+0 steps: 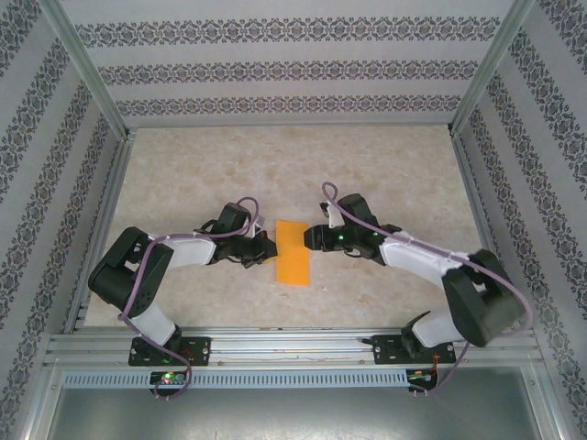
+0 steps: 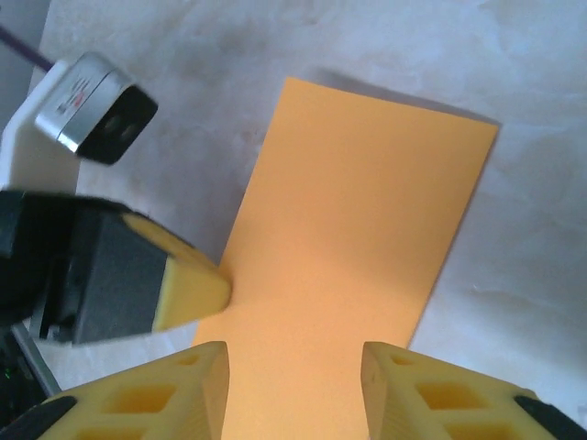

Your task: Fold a paper plane with a square sheet of paper (fold left side to right side)

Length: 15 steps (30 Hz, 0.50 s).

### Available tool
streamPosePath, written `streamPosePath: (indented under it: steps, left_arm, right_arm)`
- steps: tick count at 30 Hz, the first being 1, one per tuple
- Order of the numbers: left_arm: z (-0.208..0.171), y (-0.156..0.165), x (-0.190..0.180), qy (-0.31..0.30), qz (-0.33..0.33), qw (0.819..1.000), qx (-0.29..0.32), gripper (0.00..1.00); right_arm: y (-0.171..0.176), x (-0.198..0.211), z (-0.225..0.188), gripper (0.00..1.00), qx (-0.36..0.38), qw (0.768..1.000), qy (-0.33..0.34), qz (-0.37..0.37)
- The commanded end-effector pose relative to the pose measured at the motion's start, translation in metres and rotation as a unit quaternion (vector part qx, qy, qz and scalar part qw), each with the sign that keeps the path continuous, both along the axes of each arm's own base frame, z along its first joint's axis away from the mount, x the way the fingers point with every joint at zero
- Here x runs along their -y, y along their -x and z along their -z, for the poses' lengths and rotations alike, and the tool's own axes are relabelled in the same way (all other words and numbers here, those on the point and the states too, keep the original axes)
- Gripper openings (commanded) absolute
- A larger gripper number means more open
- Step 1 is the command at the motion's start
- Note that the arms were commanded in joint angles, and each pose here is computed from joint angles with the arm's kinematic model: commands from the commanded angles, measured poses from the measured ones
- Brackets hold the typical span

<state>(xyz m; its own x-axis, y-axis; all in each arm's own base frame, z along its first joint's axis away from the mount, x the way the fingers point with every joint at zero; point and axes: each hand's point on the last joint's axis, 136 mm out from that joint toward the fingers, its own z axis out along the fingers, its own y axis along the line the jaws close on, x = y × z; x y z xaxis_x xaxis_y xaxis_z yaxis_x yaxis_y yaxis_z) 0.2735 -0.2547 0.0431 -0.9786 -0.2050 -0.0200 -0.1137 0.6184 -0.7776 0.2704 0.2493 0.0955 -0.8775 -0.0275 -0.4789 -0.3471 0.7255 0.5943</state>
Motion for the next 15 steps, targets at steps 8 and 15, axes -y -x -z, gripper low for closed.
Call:
streamPosePath:
  steps: [8,15]
  left_arm:
    - [-0.013,0.003,0.002,0.002,-0.004,1.000,-0.009,0.01]
    - [-0.019,0.002,0.005,0.008,0.002,1.000,-0.012,0.00]
  right_arm:
    - [0.068,0.001,-0.002,0.68,0.194,0.967,0.141,-0.082]
    - [0.097,-0.007,0.021,0.75,0.270,0.913,0.264,-0.152]
